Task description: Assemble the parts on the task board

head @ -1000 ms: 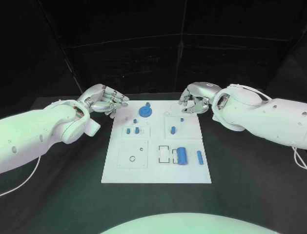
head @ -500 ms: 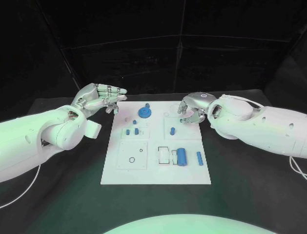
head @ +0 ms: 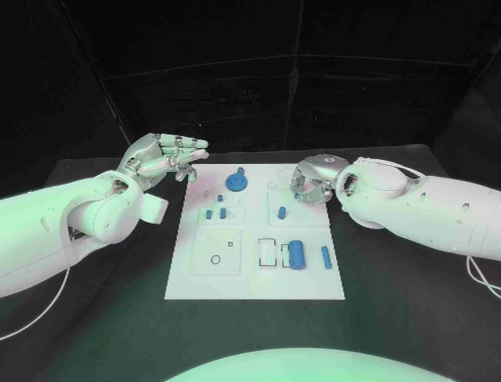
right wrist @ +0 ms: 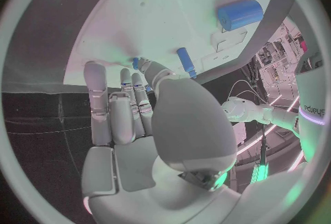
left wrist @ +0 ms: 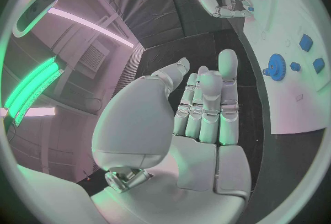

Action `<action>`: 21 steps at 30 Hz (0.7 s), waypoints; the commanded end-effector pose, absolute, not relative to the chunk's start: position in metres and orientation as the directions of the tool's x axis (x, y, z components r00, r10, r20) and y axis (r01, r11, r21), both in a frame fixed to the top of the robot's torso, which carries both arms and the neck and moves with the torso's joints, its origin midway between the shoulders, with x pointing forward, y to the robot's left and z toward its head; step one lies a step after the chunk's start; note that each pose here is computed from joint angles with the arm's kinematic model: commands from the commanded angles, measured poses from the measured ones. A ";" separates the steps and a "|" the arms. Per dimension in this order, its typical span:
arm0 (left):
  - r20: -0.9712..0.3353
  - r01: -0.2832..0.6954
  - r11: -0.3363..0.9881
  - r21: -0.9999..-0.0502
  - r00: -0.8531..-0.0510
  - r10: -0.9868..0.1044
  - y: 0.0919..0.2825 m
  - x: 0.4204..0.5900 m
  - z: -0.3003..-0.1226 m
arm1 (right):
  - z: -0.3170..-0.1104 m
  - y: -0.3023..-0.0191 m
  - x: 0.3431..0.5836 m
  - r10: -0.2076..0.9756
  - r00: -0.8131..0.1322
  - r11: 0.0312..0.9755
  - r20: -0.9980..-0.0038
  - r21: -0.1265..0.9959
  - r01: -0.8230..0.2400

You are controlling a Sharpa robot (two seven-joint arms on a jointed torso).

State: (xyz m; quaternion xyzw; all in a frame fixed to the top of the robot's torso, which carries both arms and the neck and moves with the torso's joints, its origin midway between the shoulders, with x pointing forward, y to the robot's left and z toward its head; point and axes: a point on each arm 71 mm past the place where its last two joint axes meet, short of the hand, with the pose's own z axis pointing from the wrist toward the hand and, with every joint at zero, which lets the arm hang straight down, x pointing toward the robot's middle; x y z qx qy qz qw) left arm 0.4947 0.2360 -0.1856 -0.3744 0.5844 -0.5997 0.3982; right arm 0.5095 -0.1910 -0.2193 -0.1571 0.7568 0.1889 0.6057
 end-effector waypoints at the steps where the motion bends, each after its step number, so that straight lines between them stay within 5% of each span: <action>1: 0.005 0.049 -0.027 -0.998 -0.406 -0.914 0.236 0.495 -0.184 | -0.220 -0.189 0.509 -0.017 -0.232 0.871 -0.973 0.100 -0.481; 21: 0.005 0.040 -0.023 -0.999 -0.405 -0.914 0.236 0.496 -0.186 | -0.224 -0.185 0.510 -0.024 -0.257 0.868 -0.966 0.107 -0.485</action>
